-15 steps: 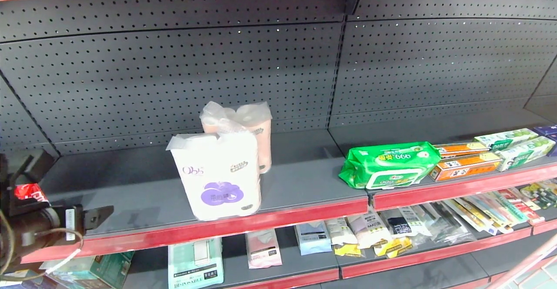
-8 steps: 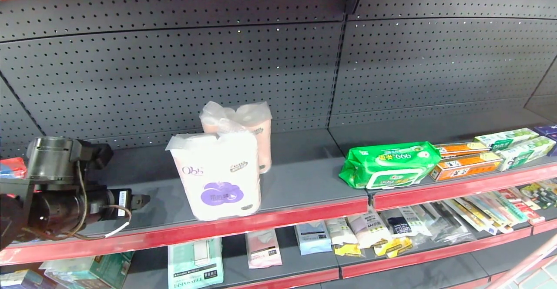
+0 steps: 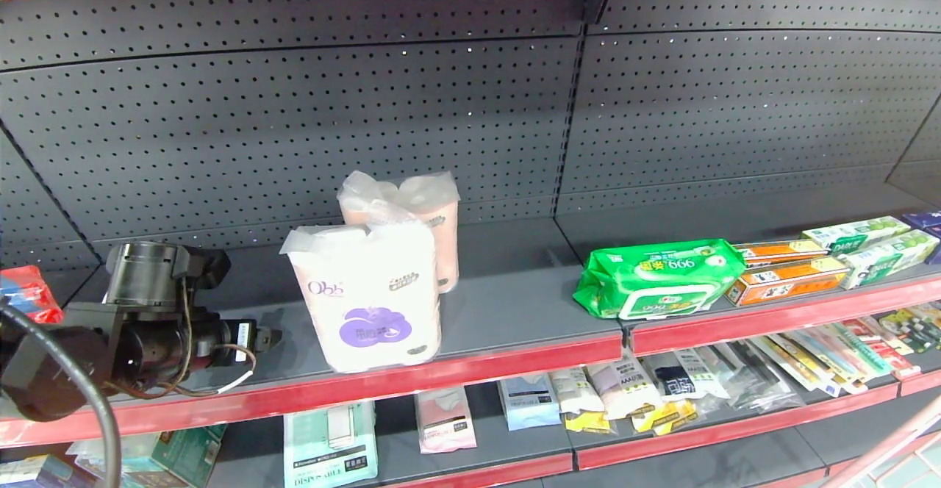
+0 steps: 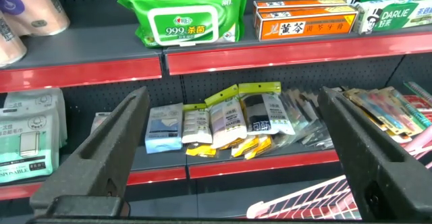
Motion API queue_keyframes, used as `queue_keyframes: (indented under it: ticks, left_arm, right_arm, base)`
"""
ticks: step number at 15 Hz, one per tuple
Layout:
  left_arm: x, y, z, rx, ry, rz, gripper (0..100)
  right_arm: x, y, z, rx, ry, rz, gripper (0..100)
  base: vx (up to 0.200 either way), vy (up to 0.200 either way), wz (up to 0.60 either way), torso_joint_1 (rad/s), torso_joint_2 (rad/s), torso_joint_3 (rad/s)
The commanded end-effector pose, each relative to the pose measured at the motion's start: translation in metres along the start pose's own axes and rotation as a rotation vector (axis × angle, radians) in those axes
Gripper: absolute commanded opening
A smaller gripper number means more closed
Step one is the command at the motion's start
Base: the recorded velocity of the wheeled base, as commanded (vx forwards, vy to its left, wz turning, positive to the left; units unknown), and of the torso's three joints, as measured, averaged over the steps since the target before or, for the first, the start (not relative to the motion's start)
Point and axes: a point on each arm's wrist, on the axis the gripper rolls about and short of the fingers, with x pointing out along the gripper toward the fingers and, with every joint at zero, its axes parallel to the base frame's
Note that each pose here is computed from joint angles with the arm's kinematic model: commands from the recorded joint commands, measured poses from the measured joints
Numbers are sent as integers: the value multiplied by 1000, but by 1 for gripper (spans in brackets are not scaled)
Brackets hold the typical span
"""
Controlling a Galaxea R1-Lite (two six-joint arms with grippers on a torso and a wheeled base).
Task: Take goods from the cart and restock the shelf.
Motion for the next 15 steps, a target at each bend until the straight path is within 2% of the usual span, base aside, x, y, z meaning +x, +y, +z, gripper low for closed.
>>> queue_keyframes:
  ticks: [1, 3, 5, 11, 15]
  left_arm:
    - [7, -8, -2, 19, 5, -18, 100]
    - [9, -21, 0, 48, -19, -50, 100]
    - [10, -26, -1, 62, -20, -63, 100]
    - [13, -33, 3, 75, -30, -77, 100]
    - [13, -35, 3, 106, -31, -83, 100]
  right_arm:
    - [0, 0, 0, 0, 1, 0, 100]
    - [0, 0, 0, 0, 1, 0, 100]
    - [0, 0, 0, 0, 1, 0, 100]
    - [0, 0, 0, 0, 0, 0, 100]
    - [0, 0, 0, 0, 1, 0, 100]
  base:
    - [0, 0, 0, 0, 0, 0]
    - [0, 0, 0, 0, 0, 0]
    - [0, 0, 0, 0, 0, 0]
    - [0, 0, 0, 0, 0, 0]
    - [0, 0, 0, 0, 0, 0]
